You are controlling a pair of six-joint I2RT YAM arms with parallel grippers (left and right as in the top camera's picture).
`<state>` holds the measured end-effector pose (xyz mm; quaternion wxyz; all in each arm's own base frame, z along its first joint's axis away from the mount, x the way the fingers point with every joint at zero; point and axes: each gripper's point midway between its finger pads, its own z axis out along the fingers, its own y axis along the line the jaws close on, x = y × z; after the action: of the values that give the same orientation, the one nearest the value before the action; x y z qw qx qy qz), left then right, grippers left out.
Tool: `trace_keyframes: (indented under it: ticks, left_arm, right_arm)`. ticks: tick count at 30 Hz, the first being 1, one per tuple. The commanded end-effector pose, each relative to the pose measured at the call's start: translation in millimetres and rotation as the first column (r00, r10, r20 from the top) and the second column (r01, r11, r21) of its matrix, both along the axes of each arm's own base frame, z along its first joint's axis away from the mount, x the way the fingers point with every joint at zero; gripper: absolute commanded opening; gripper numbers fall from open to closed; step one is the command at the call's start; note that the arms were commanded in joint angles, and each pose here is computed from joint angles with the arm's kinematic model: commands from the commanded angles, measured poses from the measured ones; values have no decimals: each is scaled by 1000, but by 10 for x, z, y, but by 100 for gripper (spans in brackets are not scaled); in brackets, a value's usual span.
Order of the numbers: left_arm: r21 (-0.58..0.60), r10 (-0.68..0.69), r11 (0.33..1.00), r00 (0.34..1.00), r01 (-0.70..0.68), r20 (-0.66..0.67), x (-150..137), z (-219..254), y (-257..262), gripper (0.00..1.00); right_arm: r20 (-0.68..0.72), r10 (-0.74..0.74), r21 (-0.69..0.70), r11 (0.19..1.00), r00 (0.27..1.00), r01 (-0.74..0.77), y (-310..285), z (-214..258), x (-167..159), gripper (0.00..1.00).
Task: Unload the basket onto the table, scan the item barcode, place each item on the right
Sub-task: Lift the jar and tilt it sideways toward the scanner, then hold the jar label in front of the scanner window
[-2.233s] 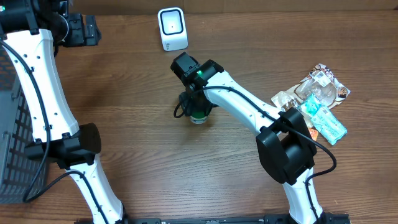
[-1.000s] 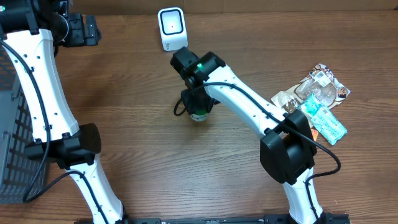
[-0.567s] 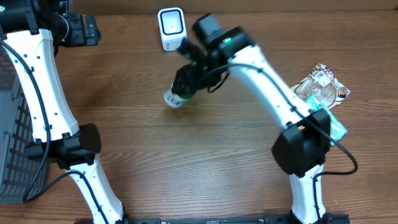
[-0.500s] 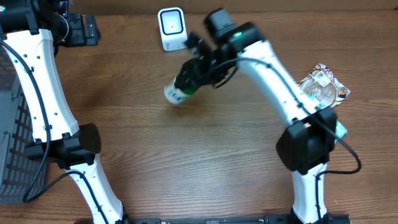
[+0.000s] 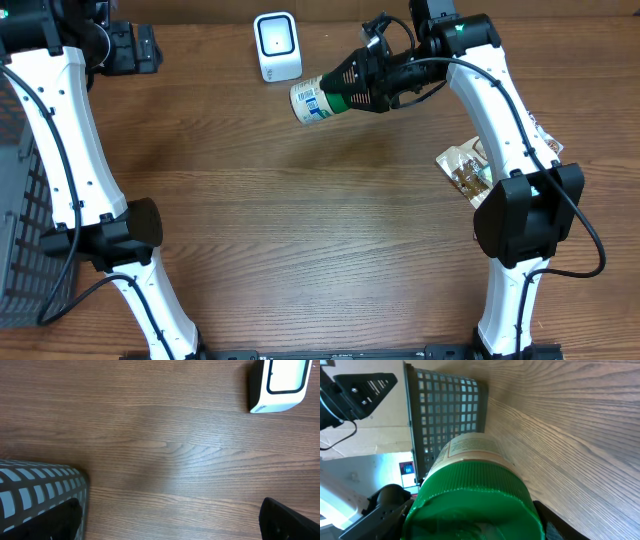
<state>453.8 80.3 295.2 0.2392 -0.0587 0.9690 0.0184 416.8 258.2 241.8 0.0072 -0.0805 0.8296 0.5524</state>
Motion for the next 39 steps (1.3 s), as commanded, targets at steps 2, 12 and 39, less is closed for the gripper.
trace_keyframes:
  ticks: [2,12,39]
  left_arm:
    - [15,-16,1000,999,16,34,-52,150,-40,100]
    - [15,-16,1000,999,16,34,-52,150,-40,99]
    - [15,-16,1000,999,16,34,-52,150,-40,100]
  right_arm:
    - [99,20,92,995,995,-29,35,505,-89,41]
    - [388,-59,-262,950,920,171,138,49,400,41]
    - [731,668,-423,605,-141,675,946,-427,2051,54]
